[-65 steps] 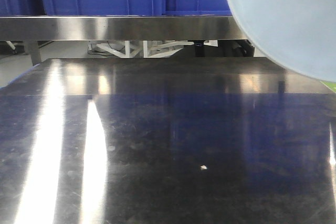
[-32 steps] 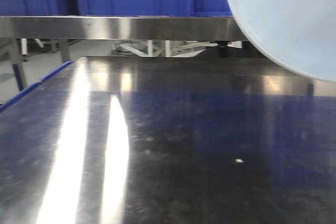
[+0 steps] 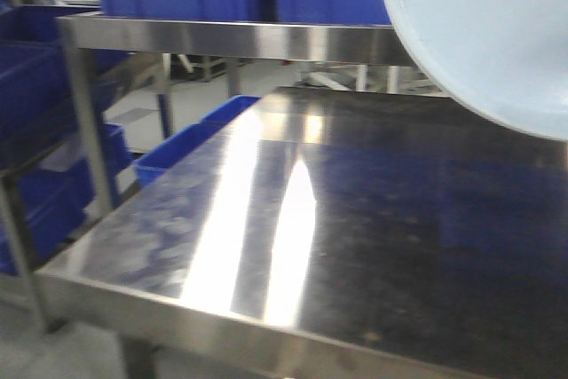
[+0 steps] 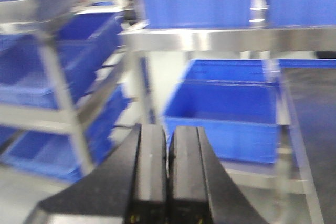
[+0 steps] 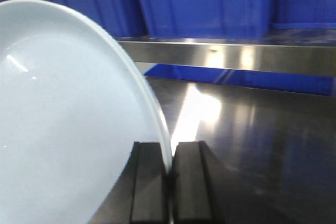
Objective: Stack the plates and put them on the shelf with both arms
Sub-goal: 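Drive the base away from the table holding the plates in the right gripper, then drive forward across the room holding the plates in the right gripper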
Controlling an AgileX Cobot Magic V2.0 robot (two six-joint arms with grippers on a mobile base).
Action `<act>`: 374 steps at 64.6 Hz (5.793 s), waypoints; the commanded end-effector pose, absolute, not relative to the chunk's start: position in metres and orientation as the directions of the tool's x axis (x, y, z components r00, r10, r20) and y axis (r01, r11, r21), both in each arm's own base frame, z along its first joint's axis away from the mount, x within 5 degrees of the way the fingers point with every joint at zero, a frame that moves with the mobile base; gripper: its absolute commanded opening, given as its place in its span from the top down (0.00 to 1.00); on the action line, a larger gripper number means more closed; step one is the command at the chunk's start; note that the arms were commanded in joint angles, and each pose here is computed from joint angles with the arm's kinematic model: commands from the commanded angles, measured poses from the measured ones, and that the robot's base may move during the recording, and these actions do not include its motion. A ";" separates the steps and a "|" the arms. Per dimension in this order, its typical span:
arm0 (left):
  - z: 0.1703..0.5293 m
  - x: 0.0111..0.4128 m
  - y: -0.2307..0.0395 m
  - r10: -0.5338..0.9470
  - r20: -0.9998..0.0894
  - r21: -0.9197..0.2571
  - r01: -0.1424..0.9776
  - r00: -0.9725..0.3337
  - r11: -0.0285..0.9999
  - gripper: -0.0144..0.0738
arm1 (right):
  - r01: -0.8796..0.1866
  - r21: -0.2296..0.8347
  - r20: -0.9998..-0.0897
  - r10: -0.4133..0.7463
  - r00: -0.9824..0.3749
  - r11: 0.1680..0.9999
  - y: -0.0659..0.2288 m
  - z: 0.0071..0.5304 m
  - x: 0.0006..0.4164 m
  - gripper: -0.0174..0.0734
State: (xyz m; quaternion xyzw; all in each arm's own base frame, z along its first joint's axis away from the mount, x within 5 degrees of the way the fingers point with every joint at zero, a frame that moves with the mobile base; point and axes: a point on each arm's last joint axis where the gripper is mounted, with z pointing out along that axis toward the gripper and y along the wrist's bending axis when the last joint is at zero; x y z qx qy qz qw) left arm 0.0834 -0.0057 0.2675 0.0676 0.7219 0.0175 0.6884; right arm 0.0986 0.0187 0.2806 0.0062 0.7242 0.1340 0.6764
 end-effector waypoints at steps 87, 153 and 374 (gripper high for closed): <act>0.286 0.083 -0.005 0.109 -0.992 0.113 0.054 0.068 0.992 0.75 | -0.181 0.194 -0.977 0.206 0.049 0.964 0.017 0.301 0.098 0.75; 0.286 0.083 -0.005 0.109 -0.992 0.113 0.054 0.068 0.992 0.75 | -0.181 0.194 -0.977 0.206 0.049 0.964 0.017 0.301 0.098 0.75; 0.286 0.083 -0.005 0.109 -0.992 0.113 0.054 0.068 0.992 0.75 | -0.181 0.194 -0.977 0.206 0.049 0.964 0.017 0.301 0.098 0.75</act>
